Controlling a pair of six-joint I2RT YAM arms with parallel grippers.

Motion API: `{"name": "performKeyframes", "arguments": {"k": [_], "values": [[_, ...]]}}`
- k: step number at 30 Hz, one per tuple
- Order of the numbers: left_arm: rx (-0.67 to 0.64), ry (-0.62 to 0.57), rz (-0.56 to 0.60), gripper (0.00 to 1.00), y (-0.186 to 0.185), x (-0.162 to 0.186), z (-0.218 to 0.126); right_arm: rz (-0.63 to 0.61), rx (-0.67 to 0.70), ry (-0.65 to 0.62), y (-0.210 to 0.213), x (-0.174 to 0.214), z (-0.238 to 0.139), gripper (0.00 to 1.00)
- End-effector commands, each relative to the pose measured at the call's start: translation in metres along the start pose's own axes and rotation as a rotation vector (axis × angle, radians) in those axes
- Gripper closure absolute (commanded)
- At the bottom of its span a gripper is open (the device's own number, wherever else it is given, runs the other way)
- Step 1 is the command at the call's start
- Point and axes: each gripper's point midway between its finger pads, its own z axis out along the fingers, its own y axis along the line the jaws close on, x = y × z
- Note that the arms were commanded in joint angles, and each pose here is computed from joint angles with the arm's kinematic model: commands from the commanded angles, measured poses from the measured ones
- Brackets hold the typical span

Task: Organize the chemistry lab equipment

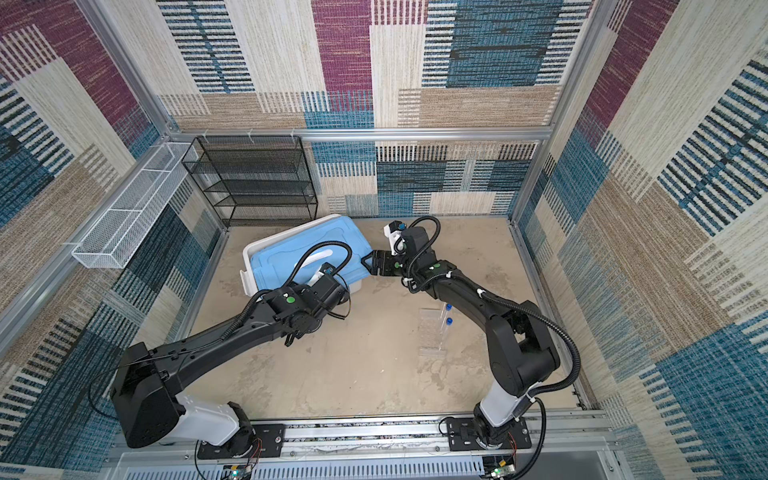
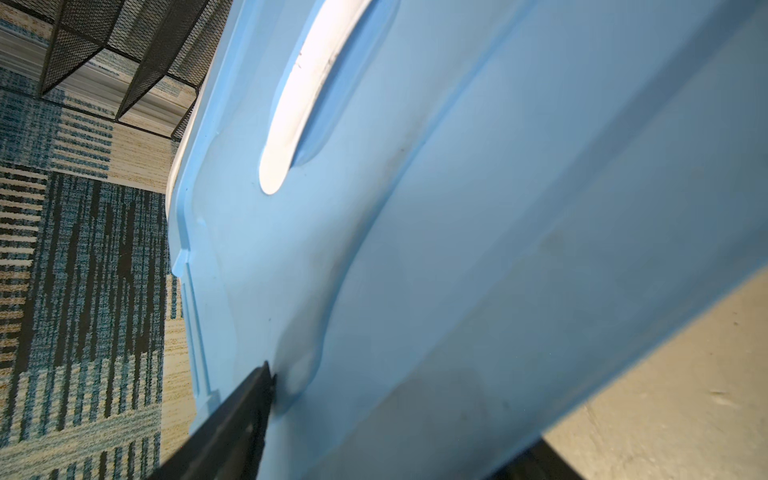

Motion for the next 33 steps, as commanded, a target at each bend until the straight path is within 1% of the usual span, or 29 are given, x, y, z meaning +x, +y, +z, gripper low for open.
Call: {"name": "performKeyframes", "arguments": {"k": [1, 7, 9, 12, 17, 18, 20, 22, 25, 29, 31, 33], "values": [[0.033, 0.037, -0.048, 0.25, -0.006, 0.011, 0.001, -0.016, -0.061, -0.037, 0.015, -0.011, -0.003, 0.17], [0.053, 0.032, -0.077, 0.24, -0.002, 0.008, -0.002, 0.000, -0.038, 0.011, 0.002, -0.003, 0.014, 0.19], [0.052, 0.033, -0.094, 0.25, 0.002, 0.008, -0.003, 0.004, -0.053, 0.008, 0.004, -0.003, 0.015, 0.21], [0.050, 0.037, -0.101, 0.25, 0.003, 0.011, -0.004, -0.004, -0.081, 0.001, 0.012, -0.008, 0.013, 0.28], [0.057, 0.048, -0.110, 0.25, 0.000, 0.016, 0.000, 0.015, -0.131, 0.007, 0.021, -0.011, 0.015, 0.28], [0.057, 0.051, -0.113, 0.25, 0.000, 0.017, 0.001, 0.020, -0.133, 0.010, 0.021, -0.011, 0.016, 0.30], [0.055, 0.055, -0.112, 0.26, 0.000, 0.017, 0.002, 0.021, -0.147, 0.008, 0.025, -0.012, 0.015, 0.37], [0.047, 0.056, -0.111, 0.26, 0.001, 0.018, 0.003, 0.013, -0.150, -0.007, 0.028, -0.016, 0.013, 0.42], [0.049, 0.057, -0.111, 0.26, 0.000, 0.017, 0.005, 0.008, -0.123, -0.003, 0.022, -0.017, 0.017, 0.42], [0.044, 0.056, -0.118, 0.26, 0.005, 0.014, 0.004, 0.011, -0.134, -0.002, 0.026, -0.021, 0.021, 0.41], [0.057, 0.058, -0.133, 0.26, 0.008, 0.012, 0.005, 0.018, -0.093, -0.005, 0.020, -0.024, 0.024, 0.41], [0.066, 0.059, -0.151, 0.26, 0.012, 0.009, 0.005, 0.013, -0.080, -0.005, 0.019, -0.027, 0.025, 0.40]]}}
